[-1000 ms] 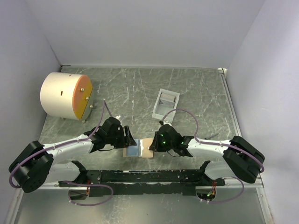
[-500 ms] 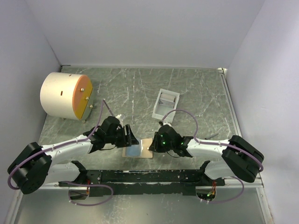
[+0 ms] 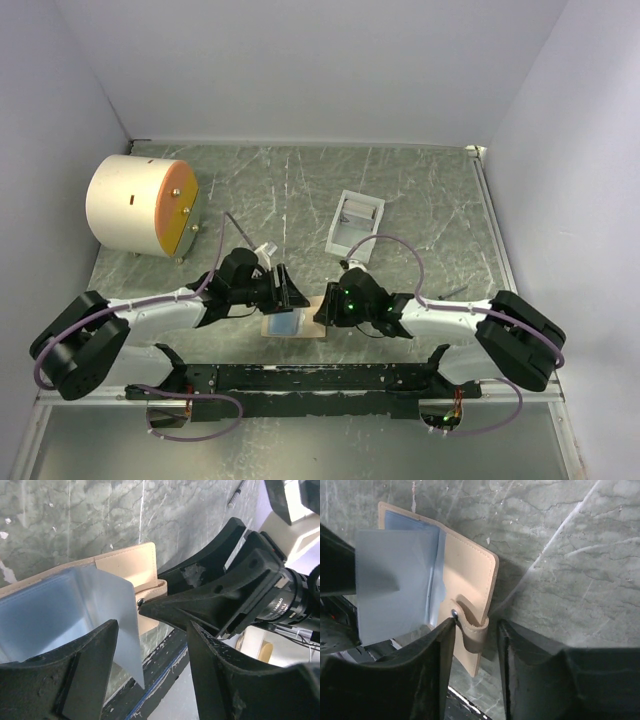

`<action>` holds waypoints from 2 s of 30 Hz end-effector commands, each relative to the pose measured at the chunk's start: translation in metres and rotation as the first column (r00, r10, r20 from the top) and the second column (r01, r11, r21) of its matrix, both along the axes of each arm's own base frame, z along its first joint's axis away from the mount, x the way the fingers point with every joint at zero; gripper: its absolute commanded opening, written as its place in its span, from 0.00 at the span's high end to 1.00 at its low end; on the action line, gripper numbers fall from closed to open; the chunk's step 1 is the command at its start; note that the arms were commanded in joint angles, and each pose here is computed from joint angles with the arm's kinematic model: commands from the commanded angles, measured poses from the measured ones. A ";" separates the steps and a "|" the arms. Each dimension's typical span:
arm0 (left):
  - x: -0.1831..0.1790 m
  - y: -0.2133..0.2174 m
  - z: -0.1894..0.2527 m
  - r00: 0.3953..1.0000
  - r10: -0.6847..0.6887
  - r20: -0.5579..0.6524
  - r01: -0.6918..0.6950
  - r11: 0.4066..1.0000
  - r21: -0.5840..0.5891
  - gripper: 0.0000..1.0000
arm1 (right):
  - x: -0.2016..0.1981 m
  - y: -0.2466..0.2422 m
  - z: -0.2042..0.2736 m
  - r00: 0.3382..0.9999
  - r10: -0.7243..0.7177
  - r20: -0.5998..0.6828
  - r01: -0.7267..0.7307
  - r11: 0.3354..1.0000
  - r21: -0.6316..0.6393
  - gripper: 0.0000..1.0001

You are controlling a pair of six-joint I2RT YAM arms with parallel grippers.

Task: Put the credit cards into the card holder
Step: Turn over the card holder at the center of the board, then pick up the credit card from the storage box.

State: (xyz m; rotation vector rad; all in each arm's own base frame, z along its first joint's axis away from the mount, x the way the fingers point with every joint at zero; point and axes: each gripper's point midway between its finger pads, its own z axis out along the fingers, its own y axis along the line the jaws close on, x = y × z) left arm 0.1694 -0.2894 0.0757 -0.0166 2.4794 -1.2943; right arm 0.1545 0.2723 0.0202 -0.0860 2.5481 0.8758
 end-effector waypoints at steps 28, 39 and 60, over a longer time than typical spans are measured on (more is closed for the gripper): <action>0.025 0.012 0.029 0.985 0.092 0.143 -0.113 0.983 0.143 0.33 | 0.093 -0.083 0.132 0.805 -0.205 0.557 0.387 0.893 -0.231 0.45; 0.010 0.048 0.029 0.974 0.126 0.190 -0.163 0.967 0.195 0.34 | 0.184 -0.073 0.155 0.781 0.140 0.609 0.250 0.823 -0.510 0.46; -0.007 0.073 0.033 0.960 0.175 0.216 -0.212 0.964 0.158 0.32 | 0.268 -0.100 0.074 0.740 0.619 0.264 -0.094 0.484 -0.870 0.48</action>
